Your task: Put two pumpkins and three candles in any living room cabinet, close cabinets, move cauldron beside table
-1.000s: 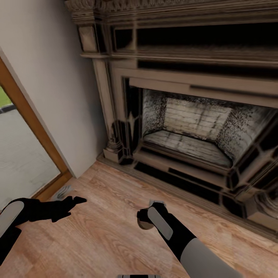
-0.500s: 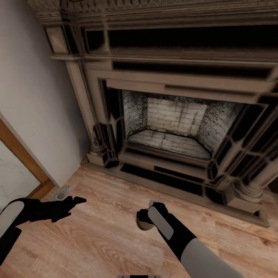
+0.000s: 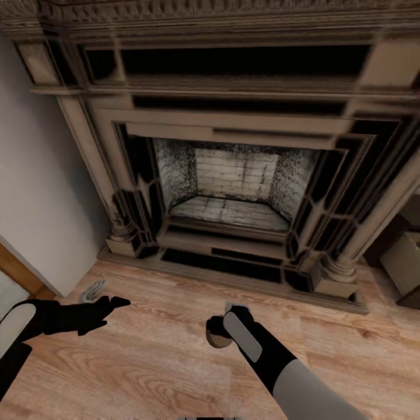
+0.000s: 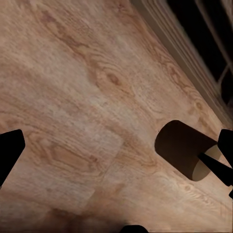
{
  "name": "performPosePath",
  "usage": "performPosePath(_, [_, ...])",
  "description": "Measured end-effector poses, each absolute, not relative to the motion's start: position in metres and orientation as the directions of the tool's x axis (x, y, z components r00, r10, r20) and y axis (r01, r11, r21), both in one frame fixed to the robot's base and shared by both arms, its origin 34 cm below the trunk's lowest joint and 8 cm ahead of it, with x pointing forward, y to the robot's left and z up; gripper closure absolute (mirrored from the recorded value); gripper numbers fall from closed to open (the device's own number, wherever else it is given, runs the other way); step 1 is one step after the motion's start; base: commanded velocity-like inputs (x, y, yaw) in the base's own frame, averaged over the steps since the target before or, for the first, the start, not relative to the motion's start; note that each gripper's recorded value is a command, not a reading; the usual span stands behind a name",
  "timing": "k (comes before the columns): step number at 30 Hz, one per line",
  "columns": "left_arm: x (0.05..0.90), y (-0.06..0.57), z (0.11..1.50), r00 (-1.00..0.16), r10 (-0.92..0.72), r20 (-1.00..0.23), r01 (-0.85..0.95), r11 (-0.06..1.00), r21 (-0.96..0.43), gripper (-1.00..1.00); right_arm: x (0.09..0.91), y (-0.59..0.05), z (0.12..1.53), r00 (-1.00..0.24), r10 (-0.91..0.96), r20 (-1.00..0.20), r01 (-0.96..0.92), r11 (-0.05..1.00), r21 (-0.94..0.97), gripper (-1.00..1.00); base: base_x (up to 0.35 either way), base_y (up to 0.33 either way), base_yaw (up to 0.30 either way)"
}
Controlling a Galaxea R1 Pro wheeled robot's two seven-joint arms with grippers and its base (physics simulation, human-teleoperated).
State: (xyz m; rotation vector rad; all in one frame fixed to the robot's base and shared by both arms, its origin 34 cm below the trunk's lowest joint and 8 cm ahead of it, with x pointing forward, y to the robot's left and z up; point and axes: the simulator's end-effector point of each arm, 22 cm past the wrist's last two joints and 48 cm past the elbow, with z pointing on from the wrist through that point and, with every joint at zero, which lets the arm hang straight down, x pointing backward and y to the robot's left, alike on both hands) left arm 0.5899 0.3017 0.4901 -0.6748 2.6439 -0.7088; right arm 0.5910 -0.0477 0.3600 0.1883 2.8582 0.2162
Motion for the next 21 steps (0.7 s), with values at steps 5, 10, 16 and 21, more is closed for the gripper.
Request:
performPosePath(5, [0.5903, 0.3025, 0.4915, -0.835, -0.519, -0.182, -0.358, 0.764, -0.536, -1.00, 0.5915, -0.0480, 0.3608, -0.955, 0.148, -0.257, 0.108, 0.980, 0.165, 1.00, -0.227, 0.000, -0.079])
performPosePath(10, [0.5904, 0.3032, 0.4921, -0.834, -0.520, -0.184, -0.358, 0.764, -0.536, -1.00, 0.5916, -0.0481, 0.3611, -0.955, 0.149, -0.257, 0.108, 0.980, 0.165, 1.00, -0.049, 0.000, -0.056])
performPosePath(16, [0.5909, 0.3038, 0.4925, -0.833, -0.521, -0.184, -0.359, 0.764, -0.537, -1.00, 0.5913, -0.0484, 0.3608, -0.955, 0.149, -0.256, 0.109, 0.980, 0.165, 1.00, -0.182, 0.000, -0.245])
performPosePath(21, [0.5911, 0.3037, 0.4937, -0.833, -0.521, -0.186, -0.357, 0.764, -0.538, -1.00, 0.5918, -0.0484, 0.3620, -0.954, 0.151, -0.258, 0.110, 0.980, 0.166, 1.00, -0.157, 0.000, -0.274])
